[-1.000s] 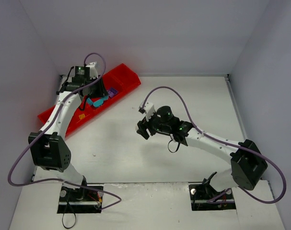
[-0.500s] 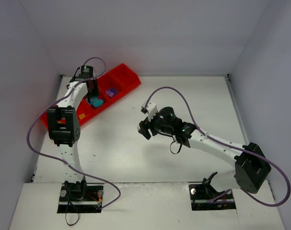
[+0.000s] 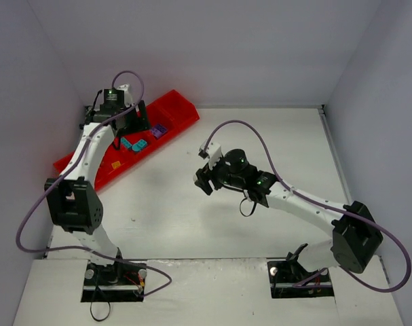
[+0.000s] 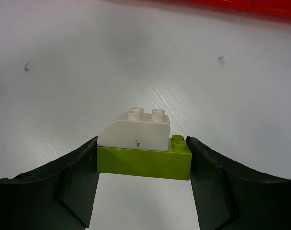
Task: Sort the legos into containers by color
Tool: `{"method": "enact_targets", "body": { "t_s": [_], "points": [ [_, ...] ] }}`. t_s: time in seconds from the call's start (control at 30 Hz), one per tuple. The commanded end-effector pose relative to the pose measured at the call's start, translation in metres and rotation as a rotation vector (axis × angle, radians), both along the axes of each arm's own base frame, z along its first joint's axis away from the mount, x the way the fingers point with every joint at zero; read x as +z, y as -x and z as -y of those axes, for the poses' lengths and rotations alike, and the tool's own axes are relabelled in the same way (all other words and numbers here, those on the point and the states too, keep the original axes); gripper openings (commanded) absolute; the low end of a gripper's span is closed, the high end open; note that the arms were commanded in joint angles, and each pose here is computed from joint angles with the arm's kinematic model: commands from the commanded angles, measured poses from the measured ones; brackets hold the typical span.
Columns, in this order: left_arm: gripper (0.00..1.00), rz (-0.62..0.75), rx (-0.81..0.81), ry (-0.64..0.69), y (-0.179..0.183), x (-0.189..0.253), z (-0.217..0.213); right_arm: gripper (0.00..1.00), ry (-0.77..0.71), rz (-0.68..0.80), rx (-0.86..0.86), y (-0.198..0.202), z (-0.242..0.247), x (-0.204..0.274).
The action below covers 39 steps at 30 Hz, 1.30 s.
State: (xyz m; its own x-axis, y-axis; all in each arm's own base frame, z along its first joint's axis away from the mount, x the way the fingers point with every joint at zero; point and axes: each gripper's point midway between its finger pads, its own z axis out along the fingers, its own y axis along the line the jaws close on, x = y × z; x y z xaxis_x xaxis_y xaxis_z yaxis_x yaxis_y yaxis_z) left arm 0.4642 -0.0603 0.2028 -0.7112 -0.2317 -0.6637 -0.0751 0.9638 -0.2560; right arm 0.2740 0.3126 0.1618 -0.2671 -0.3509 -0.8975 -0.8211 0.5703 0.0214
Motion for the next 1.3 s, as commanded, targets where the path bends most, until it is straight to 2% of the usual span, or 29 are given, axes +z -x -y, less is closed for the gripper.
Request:
{"method": "enact_targets", "body": {
  "t_s": [0.0,0.03,0.17,0.27,0.4,0.67,0.93,1.13,1.23,1.27],
  "points": [
    [0.7,0.05,-0.165,0.225,0.036,0.041,0.057,0.0,-0.073,0.111,0.003,-0.019,-0.014,0.043],
    [0.7,0.077,-0.208,0.262,0.047,0.053,0.069,0.0,-0.076,0.117,0.004,-0.02,-0.015,0.046],
    [0.71,0.014,-0.368,0.429,0.092,0.055,0.114,0.0,-0.081,0.13,0.014,-0.023,-0.019,0.051],
    [0.71,-0.012,-0.514,0.508,0.123,0.061,0.147,0.0,-0.086,0.133,0.027,-0.024,-0.023,0.053],
    [0.71,-0.045,-0.619,0.571,0.148,0.063,0.168,0.0,-0.097,0.139,0.033,-0.025,-0.026,0.057],
    [0.71,-0.111,-0.706,0.618,0.168,0.055,0.184,0.0,-0.102,0.153,0.036,-0.026,-0.028,0.062],
    [0.7,-0.171,-0.733,0.606,0.176,0.037,0.194,0.0,-0.116,0.161,0.029,-0.026,-0.027,0.068],
    [0.62,-0.187,-0.733,0.604,0.173,0.028,0.197,0.0,-0.132,0.16,0.032,-0.024,-0.027,0.071],
    [0.44,-0.186,-0.74,0.608,0.172,0.028,0.198,0.0,-0.134,0.162,0.026,-0.023,-0.026,0.072],
    [0.43,-0.187,-0.741,0.612,0.172,0.028,0.198,0.0,-0.133,0.163,0.023,-0.023,-0.025,0.072]
  ]
}}
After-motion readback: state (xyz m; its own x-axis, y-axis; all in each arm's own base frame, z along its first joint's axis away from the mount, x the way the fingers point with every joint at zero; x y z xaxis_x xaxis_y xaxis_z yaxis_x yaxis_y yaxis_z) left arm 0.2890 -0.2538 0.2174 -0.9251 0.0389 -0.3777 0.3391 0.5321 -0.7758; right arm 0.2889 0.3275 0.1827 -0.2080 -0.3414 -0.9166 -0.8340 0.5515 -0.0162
